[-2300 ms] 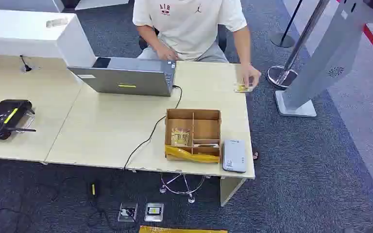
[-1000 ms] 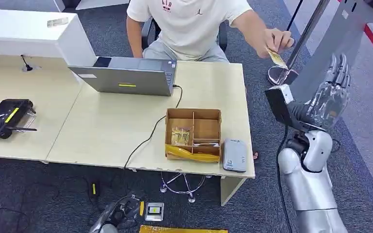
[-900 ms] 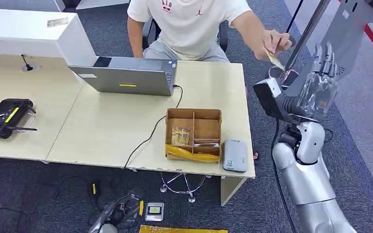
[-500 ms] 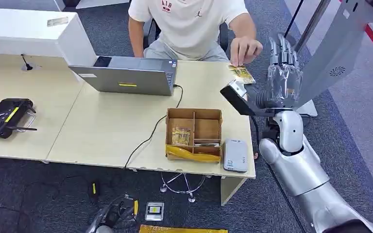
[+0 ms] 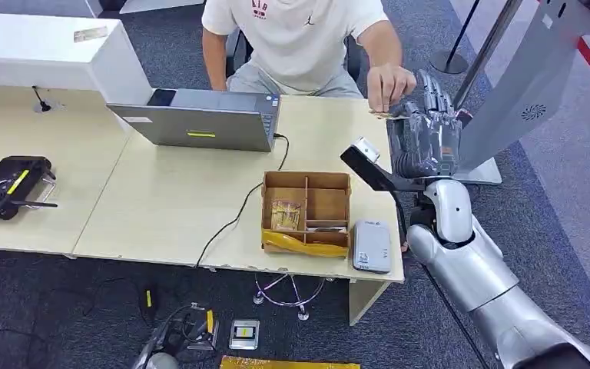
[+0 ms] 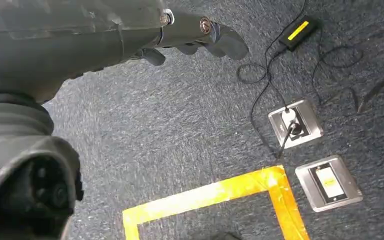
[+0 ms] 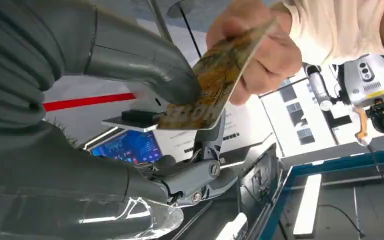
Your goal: Pass the card to the sensor for recognition and then transmit it.
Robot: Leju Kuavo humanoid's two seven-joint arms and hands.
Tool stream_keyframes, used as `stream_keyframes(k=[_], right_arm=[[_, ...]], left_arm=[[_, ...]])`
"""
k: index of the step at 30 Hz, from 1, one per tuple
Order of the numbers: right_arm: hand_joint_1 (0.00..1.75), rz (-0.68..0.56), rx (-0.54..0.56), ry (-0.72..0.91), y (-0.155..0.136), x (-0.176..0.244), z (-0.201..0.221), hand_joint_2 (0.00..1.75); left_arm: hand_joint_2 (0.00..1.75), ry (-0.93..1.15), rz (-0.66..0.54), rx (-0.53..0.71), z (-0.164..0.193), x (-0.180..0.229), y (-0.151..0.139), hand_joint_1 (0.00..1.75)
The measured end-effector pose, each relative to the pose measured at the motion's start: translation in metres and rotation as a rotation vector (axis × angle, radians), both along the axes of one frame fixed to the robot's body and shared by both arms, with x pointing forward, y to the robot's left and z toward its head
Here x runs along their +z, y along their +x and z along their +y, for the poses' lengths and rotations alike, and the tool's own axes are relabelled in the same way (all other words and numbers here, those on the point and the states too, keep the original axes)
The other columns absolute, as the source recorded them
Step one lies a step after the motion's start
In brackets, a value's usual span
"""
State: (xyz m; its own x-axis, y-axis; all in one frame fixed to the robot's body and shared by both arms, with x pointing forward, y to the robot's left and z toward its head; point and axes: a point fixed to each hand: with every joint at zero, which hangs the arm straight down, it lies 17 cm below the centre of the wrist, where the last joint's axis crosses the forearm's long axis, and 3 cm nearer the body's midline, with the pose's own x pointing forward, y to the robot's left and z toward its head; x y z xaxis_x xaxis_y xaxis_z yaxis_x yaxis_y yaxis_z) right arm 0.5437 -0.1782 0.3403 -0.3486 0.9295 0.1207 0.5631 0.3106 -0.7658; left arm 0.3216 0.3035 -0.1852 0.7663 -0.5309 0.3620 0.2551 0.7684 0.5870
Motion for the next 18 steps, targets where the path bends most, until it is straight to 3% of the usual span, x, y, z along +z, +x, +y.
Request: stream_keyframes(k=[18], right_arm=[[1.75,0.054,0.011,-0.034,0.001,-0.02,0.001,1.75]], left_arm=[[0.0,0.021,-0.028,0.04,0.01,0.001,-0.005,0.0]])
